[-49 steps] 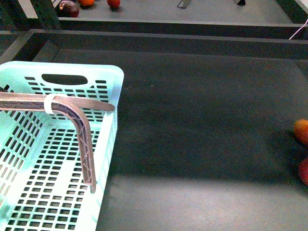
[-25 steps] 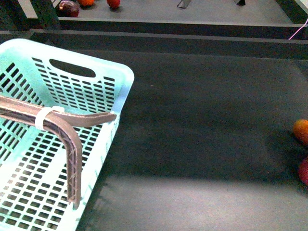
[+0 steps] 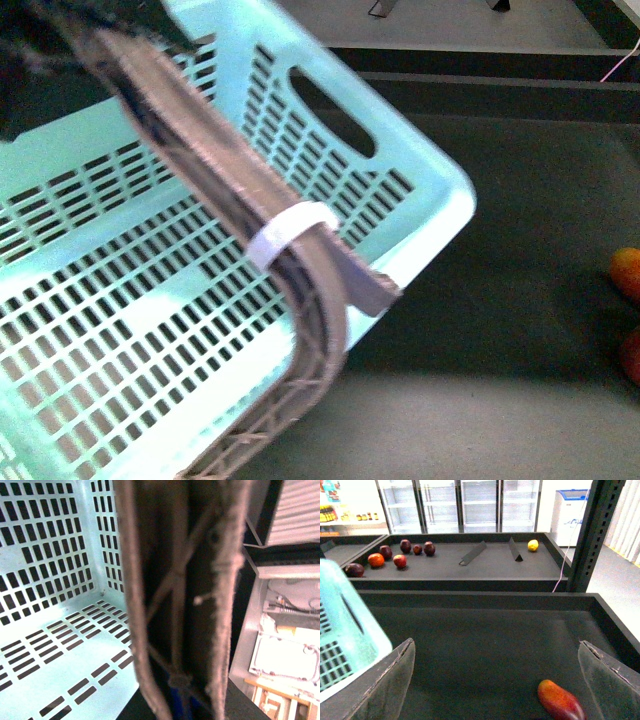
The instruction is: Pick apple with right arm and hold basket with left
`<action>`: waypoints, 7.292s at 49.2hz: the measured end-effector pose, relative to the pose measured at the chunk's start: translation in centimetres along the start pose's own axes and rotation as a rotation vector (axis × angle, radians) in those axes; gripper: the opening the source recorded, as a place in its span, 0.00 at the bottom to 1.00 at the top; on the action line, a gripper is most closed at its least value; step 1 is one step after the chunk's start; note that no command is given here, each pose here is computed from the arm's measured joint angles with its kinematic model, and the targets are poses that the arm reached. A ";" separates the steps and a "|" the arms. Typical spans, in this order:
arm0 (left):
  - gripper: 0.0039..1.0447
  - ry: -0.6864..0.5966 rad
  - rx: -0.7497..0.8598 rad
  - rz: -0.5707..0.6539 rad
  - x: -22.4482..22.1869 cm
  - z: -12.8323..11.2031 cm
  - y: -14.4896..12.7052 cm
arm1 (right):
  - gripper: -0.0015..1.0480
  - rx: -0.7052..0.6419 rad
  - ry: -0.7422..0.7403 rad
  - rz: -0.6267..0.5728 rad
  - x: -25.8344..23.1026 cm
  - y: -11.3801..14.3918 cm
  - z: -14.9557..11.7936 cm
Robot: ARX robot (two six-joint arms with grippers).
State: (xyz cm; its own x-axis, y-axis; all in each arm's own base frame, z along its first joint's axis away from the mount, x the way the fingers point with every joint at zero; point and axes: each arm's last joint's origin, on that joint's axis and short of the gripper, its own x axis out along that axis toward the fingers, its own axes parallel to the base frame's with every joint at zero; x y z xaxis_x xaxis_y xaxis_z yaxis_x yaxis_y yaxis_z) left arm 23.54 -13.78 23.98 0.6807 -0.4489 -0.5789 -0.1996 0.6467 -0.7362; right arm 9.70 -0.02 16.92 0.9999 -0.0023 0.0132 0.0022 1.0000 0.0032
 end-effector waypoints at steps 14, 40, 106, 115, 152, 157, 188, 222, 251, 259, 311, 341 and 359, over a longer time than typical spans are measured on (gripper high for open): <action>0.06 0.135 0.132 -0.159 -0.7 -3.7 -5.2 | 0.91 0.000 0.000 0.000 0.0 0.0 0.0; 0.06 0.113 0.147 -0.151 -0.7 -3.8 -5.3 | 0.91 0.000 0.000 0.000 0.0 0.0 0.0; 0.06 0.113 0.147 -0.151 -0.7 -3.8 -5.3 | 0.91 0.393 0.997 -0.505 17.7 -9.7 -17.2; 0.06 0.113 0.147 -0.151 -0.7 -3.8 -5.3 | 0.91 0.397 1.015 -0.506 18.9 -9.7 -18.2; 0.06 0.113 0.147 -0.151 -0.7 -3.8 -5.3 | 0.82 0.398 1.071 -0.538 20.6 -10.1 -21.8; 0.06 0.113 0.147 -0.151 -0.7 -3.8 -5.3 | 0.76 0.391 1.071 -0.539 20.4 -10.1 -21.8; 0.06 0.113 0.147 -0.151 -0.7 -3.8 -5.3 | 0.76 0.294 0.734 -0.252 15.9 -8.5 -3.3; 0.06 0.113 0.147 -0.151 -0.7 -3.8 -5.3 | 0.76 0.260 0.452 0.270 13.1 8.2 7.1; 0.06 0.116 0.149 -0.152 -0.7 -3.8 -5.3 | 0.91 0.226 0.464 0.205 12.0 9.1 5.4; 0.06 0.109 0.148 -0.143 -0.6 -3.8 -5.2 | 0.91 0.197 0.365 0.041 10.7 6.2 6.2; 0.06 0.115 0.154 -0.147 -0.6 -3.8 -5.2 | 0.02 0.001 0.021 0.006 5.2 1.4 1.9; 0.06 0.113 0.154 -0.146 -0.6 -3.8 -5.2 | 0.02 0.002 -0.002 0.003 2.5 0.1 0.3; 0.06 0.114 0.154 -0.147 -0.6 -3.8 -5.2 | 0.02 0.002 -0.008 0.003 1.6 0.1 0.3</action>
State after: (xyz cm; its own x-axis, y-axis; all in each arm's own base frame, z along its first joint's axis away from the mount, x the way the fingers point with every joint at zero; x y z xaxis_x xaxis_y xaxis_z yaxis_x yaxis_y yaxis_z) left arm 21.49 -19.23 26.84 0.6084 -0.6065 -0.5118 0.0117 0.6517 -0.7584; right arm 11.28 0.03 17.28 0.9998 0.0011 0.0208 -0.0012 1.0000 0.0048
